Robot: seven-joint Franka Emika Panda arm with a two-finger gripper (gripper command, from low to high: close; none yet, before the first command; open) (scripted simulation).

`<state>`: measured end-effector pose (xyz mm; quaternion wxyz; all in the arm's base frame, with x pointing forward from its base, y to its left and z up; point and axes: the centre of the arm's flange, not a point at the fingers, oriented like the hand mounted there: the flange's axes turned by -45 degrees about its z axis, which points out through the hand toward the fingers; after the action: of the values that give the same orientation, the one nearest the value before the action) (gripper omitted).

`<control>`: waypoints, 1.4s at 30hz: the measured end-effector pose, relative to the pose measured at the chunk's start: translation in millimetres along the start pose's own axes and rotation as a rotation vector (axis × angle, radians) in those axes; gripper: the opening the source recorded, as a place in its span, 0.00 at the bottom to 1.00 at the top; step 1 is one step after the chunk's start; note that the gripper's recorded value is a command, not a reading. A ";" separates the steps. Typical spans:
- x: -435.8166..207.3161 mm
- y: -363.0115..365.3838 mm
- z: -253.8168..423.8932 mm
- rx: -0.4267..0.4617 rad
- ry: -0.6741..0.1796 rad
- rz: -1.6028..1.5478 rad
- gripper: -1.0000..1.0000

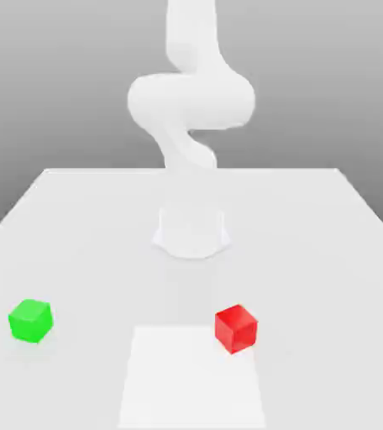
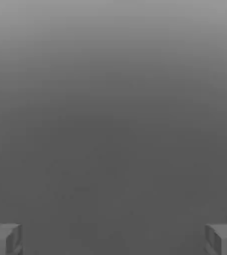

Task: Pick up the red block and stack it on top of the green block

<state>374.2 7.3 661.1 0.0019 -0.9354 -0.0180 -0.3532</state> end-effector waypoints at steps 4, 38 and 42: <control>-38.1 -16.5 98.5 0.034 -0.148 -0.093 0.50; -336.5 -71.9 328.7 0.189 -0.705 -0.476 0.00; -315.0 -35.7 319.9 0.176 -0.706 -0.434 0.00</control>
<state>348.1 38.0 212.5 0.0011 -0.9698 -0.2441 -0.0003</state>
